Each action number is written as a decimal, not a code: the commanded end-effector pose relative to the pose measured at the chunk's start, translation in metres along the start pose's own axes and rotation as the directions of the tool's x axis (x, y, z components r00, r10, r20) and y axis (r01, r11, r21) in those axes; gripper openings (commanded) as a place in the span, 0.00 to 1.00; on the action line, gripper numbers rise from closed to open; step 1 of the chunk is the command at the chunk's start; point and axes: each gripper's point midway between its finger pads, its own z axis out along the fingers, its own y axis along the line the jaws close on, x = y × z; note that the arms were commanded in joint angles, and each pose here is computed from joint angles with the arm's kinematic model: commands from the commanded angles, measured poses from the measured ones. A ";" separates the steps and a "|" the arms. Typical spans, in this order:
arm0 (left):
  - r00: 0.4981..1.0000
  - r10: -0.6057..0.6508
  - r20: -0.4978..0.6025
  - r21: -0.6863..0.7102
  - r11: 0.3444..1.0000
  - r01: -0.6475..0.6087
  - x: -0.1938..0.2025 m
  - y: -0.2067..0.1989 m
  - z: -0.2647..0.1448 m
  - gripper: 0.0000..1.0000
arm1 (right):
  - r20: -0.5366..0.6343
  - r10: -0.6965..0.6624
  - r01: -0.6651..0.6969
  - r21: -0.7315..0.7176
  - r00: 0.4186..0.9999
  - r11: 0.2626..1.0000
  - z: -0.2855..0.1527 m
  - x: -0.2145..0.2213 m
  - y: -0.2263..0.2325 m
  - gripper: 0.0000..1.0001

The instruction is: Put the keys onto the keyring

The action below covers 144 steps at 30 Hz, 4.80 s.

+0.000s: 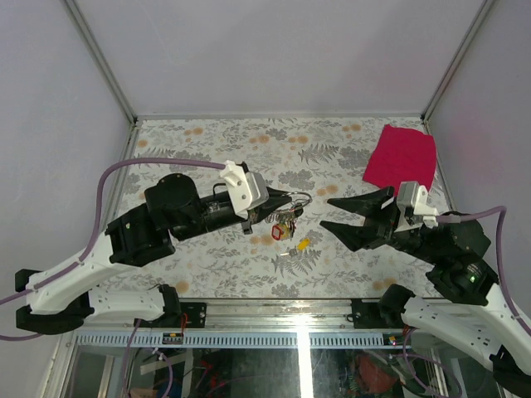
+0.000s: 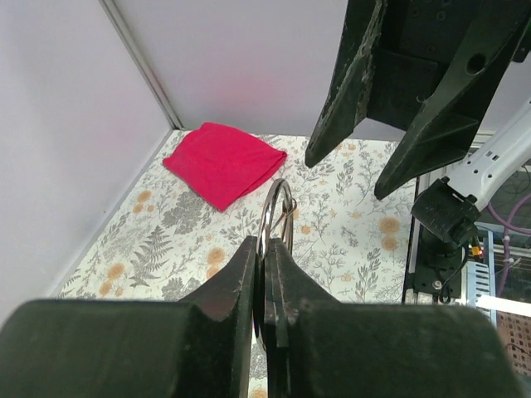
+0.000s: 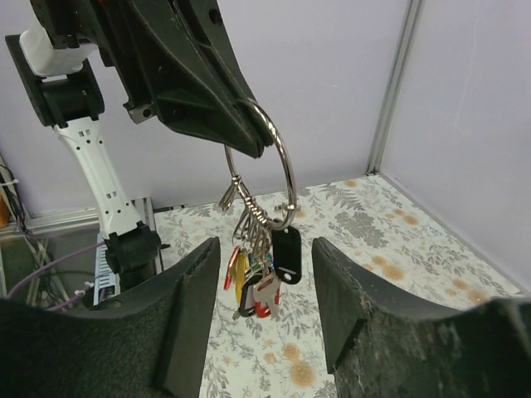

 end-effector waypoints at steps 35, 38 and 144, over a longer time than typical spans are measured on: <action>1.000 0.006 0.003 -0.059 0.998 -0.006 -0.002 0.010 -0.005 0.40 | -0.055 -0.130 0.132 0.029 0.990 0.991 0.020 -0.024 -0.018 0.00; 1.000 0.006 0.012 -0.086 0.996 -0.005 0.003 0.013 -0.008 0.41 | -0.029 -0.144 0.145 0.039 0.989 0.989 0.011 -0.032 -0.016 0.00; 0.943 -0.133 0.304 -0.375 0.893 0.247 0.053 -0.002 -0.054 0.46 | 0.160 0.227 -0.190 -0.221 0.961 0.957 0.058 -0.053 -0.020 0.00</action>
